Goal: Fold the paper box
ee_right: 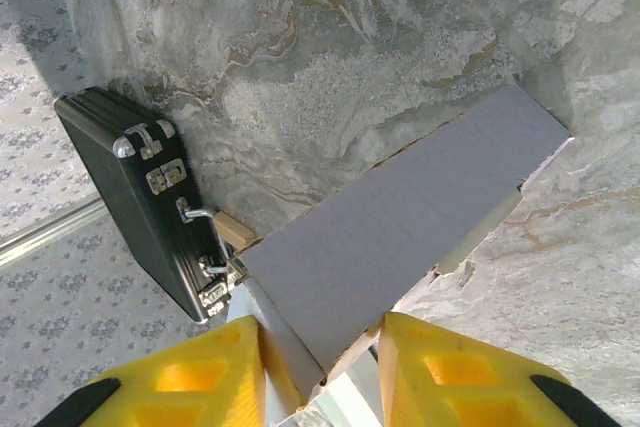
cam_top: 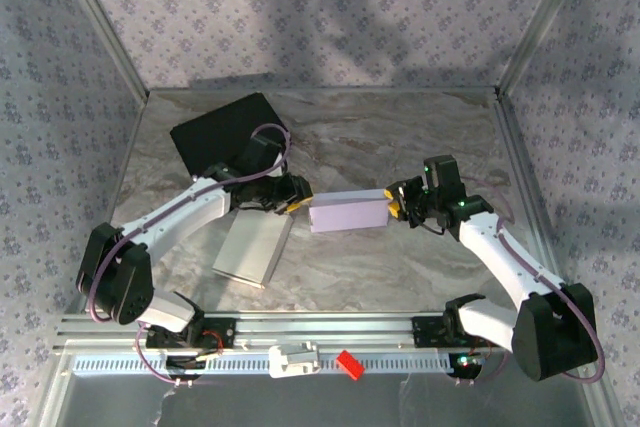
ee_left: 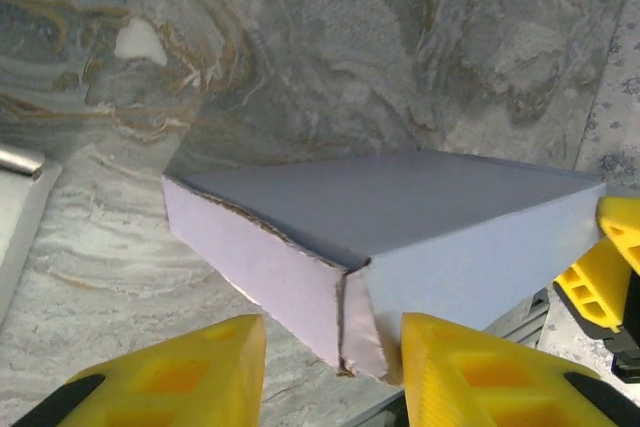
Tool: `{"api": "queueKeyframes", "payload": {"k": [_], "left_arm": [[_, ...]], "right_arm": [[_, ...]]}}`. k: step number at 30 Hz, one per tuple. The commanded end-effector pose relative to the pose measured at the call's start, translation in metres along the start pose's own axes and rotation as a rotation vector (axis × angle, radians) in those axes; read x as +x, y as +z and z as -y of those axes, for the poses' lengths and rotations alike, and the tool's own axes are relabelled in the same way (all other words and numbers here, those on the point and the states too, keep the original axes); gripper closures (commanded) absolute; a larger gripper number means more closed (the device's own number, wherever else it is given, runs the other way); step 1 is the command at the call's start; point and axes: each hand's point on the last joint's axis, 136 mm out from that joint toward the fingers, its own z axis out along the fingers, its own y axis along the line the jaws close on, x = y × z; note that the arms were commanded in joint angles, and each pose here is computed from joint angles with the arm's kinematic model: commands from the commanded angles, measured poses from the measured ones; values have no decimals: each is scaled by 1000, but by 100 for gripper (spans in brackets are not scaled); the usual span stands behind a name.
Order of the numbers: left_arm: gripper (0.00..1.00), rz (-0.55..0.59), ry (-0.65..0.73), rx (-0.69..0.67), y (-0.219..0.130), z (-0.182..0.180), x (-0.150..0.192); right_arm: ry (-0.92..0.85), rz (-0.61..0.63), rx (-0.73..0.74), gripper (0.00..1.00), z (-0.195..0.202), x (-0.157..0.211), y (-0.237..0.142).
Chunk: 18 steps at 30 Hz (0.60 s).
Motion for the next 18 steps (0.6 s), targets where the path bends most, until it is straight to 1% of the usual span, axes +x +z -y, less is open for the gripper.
{"api": "queueKeyframes", "payload": {"k": [1, 8, 9, 15, 18], "left_arm": [[60, -37, -4, 6, 7, -5, 9], [61, -89, 21, -87, 24, -38, 24], [61, -100, 22, -100, 27, -43, 27], [63, -131, 19, -166, 36, -70, 40], [65, -140, 21, -175, 40, -76, 43]], "right_arm": [[69, -10, 271, 67, 74, 3, 8], [68, -19, 349, 68, 88, 4, 7], [75, -20, 391, 68, 97, 5, 4], [84, -14, 538, 67, 125, 3, -4], [92, -12, 586, 70, 136, 3, -6]]}}
